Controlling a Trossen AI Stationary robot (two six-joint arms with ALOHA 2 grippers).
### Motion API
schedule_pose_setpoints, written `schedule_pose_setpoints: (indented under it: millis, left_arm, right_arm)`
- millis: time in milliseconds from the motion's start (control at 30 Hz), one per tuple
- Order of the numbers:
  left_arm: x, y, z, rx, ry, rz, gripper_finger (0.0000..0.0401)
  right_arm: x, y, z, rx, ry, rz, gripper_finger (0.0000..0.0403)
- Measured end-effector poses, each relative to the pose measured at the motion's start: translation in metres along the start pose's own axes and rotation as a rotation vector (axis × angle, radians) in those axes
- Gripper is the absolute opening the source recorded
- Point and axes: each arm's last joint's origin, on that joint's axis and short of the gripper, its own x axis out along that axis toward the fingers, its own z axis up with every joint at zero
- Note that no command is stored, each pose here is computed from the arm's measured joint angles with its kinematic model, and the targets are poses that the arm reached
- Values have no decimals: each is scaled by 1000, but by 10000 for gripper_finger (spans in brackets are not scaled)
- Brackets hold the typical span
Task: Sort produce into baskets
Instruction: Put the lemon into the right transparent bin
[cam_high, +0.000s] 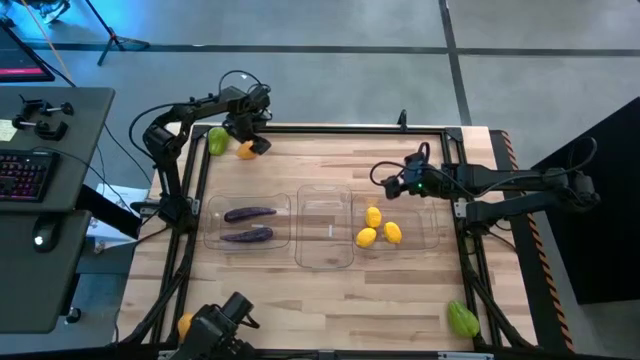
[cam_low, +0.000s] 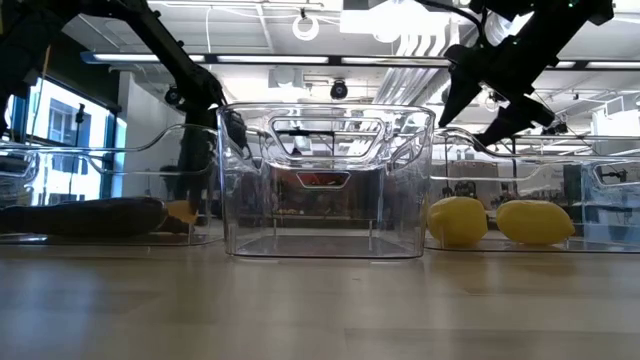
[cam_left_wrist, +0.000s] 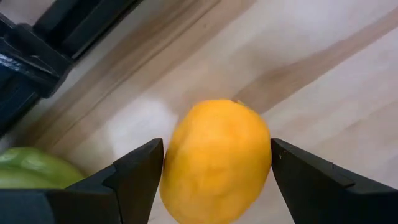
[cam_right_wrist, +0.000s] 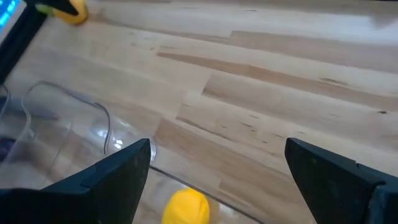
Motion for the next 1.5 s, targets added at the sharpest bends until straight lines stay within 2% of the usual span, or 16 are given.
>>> schedule_pose_setpoints:
  millis: [133,333,400,533,600,833,967,1100,1300,1400,1500]
  left_arm:
    - [0,-2,0,-14,-3,-5,278]
    - [0,-3,-2,2,23,4,278]
    - [1,-6,-3,46,33,22,278]
    - [10,-16,-10,188,86,147,278]
    - [16,-21,-15,235,116,170,278]
    - [29,-31,-22,221,115,150,274]
    - [21,-36,-23,230,81,79,241]
    - [-11,-43,-19,254,-93,-3,192]
    - [-89,-62,-30,224,-513,-134,188]
    - [-125,-84,-42,259,-720,-182,200]
    - [-148,-121,-54,356,-878,-249,210]
  right_arm:
    - [0,0,0,43,13,7,362]
    - [0,1,-2,12,54,34,362]
    - [0,1,-2,10,59,37,362]
    - [0,1,-2,8,58,37,362]
    - [0,1,-2,7,59,36,362]
    - [0,1,-2,-17,59,35,362]
    - [0,2,-3,-17,87,60,362]
    - [-4,2,-2,-35,112,111,362]
    - [-27,-3,5,-20,66,216,362]
    - [-44,-9,10,13,-2,273,362]
    - [-61,-15,16,48,-88,333,362]
